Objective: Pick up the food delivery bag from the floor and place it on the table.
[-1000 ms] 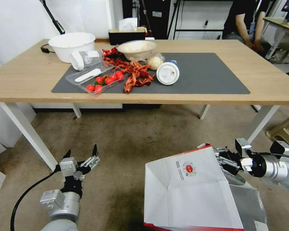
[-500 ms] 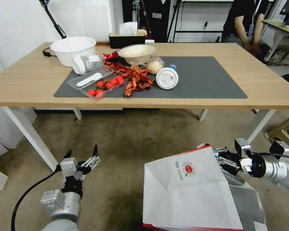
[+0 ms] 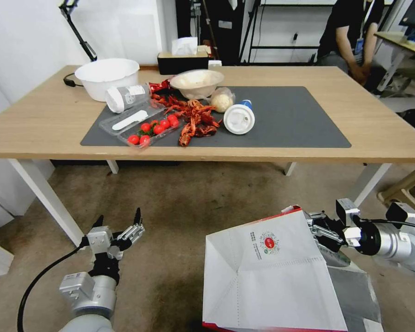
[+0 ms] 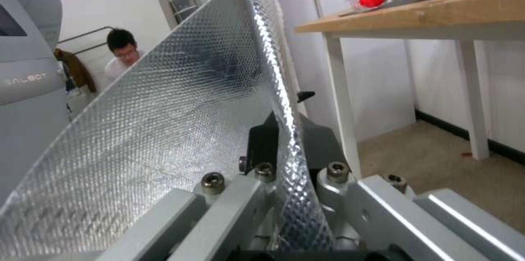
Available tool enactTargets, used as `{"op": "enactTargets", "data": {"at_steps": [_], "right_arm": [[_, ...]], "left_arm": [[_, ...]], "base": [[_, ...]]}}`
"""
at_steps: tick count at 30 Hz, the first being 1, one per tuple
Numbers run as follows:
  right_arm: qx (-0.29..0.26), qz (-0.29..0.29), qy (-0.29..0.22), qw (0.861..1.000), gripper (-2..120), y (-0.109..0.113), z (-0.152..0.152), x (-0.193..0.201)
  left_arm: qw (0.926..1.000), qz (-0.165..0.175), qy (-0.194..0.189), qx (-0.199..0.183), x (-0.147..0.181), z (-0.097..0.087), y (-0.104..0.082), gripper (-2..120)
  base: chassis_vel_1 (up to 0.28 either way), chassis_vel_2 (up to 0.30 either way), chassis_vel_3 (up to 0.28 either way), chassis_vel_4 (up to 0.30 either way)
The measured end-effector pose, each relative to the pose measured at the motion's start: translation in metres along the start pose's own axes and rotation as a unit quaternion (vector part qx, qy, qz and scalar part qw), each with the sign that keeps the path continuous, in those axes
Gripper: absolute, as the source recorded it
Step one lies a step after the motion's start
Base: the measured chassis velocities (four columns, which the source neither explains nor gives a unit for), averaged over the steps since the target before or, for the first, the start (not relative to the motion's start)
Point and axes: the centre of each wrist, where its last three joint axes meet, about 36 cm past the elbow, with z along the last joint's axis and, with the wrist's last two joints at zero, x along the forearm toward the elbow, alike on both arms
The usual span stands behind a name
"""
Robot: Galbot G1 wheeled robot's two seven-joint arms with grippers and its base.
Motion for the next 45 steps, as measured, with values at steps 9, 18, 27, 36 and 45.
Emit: {"op": "enactTargets", "data": {"at_steps": [9, 18, 27, 36, 45], "right_arm": [[-0.001, 0.001, 0.0, 1.0, 0, 0.0001, -0.0006, -0.0006], [-0.001, 0.0, 0.001, 1.0, 0, 0.0001, -0.0013, -0.0007], [0.003, 0.004, 0.002, 1.0, 0, 0.0027, -0.0057, 0.0025], [0.004, 0.004, 0.002, 1.0, 0, 0.0035, -0.0057, 0.0023], [0.004, 0.006, 0.004, 1.0, 0, 0.0059, -0.0048, 0.0039]], "left_arm": [[1.0, 0.001, 0.001, -0.001, -0.0003, 0.0005, 0.0003, 100], [1.0, 0.001, 0.0, -0.001, -0.0004, 0.0003, 0.0006, 100], [1.0, 0.003, -0.003, -0.001, 0.0009, -0.0027, -0.0002, 100], [1.0, 0.002, -0.006, -0.001, 0.0023, -0.0024, -0.0014, 100], [0.9999, 0.007, -0.009, -0.003, 0.0032, -0.0039, -0.0018, 100]], "base": [[0.0, 0.0, 0.0, 0.0], [0.0, 0.0, 0.0, 0.0], [0.0, 0.0, 0.0, 0.0], [0.0, 0.0, 0.0, 0.0], [0.0, 0.0, 0.0, 0.0]]}}
